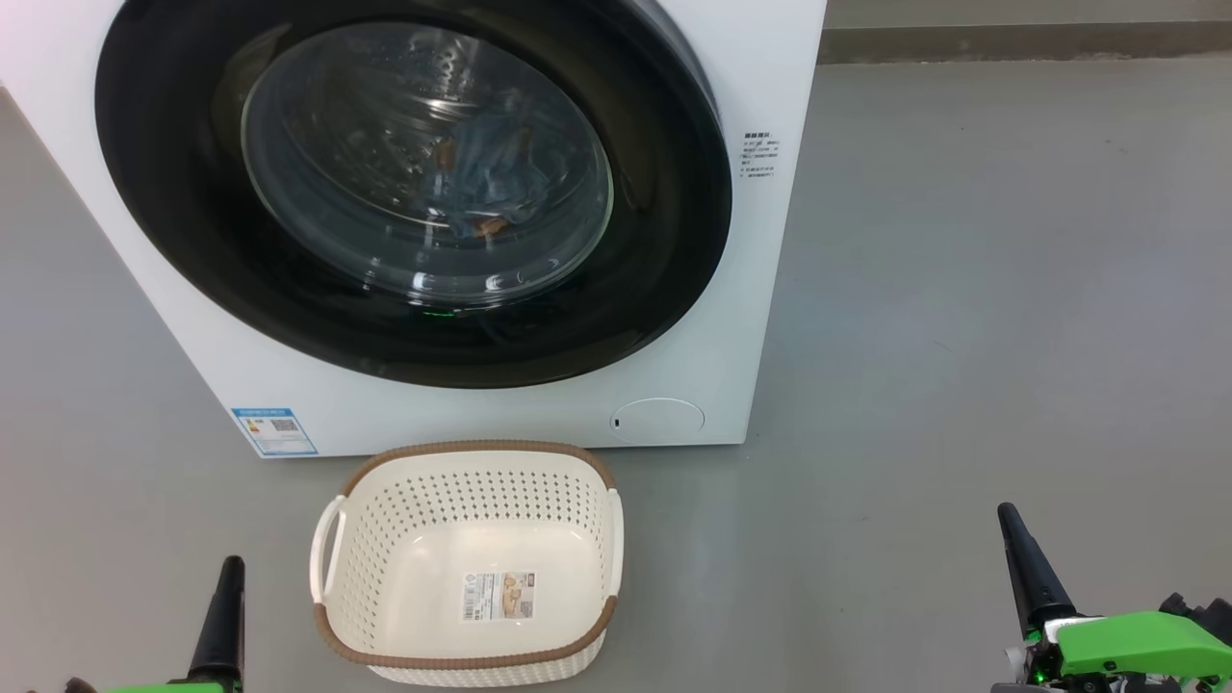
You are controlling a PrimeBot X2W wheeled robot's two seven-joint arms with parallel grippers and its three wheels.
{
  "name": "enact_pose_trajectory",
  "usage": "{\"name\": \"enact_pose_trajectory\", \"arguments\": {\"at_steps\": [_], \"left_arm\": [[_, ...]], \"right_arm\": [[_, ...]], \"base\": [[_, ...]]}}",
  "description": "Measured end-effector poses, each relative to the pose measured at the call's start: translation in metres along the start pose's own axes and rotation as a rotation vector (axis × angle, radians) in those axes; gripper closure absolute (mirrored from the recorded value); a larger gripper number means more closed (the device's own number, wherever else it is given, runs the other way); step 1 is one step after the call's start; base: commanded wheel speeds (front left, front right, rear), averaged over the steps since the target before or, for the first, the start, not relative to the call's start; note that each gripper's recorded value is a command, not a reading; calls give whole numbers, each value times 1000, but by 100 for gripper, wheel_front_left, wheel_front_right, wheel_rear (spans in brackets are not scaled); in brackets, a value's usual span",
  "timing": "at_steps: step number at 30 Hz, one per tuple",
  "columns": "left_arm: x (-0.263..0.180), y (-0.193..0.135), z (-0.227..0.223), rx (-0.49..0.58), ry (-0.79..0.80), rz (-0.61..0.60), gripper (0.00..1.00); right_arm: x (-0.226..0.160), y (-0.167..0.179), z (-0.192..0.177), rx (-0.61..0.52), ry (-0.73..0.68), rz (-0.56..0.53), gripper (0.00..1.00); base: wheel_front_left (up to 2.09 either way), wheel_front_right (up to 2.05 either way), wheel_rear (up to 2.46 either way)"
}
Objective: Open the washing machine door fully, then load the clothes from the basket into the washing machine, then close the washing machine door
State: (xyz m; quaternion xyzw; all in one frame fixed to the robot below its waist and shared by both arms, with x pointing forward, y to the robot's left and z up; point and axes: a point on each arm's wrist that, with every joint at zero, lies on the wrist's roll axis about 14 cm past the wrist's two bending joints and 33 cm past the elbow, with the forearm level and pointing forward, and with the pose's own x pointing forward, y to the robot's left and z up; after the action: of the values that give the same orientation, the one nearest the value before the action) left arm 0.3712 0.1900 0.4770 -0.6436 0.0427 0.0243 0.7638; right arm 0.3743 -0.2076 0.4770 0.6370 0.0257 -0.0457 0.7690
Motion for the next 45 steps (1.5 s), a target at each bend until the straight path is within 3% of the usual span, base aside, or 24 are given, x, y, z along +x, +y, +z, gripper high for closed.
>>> {"name": "enact_pose_trajectory", "arguments": {"at_steps": [17, 45], "left_arm": [[6, -7, 0, -172, 7, -25, 100], [7, -9, 0, -176, 5, -30, 100]], "right_arm": [[1, 5, 1, 176, 10, 23, 100], [1, 5, 4, 194, -1, 24, 100]], "base": [[0, 0, 0], [0, 0, 0]]}}
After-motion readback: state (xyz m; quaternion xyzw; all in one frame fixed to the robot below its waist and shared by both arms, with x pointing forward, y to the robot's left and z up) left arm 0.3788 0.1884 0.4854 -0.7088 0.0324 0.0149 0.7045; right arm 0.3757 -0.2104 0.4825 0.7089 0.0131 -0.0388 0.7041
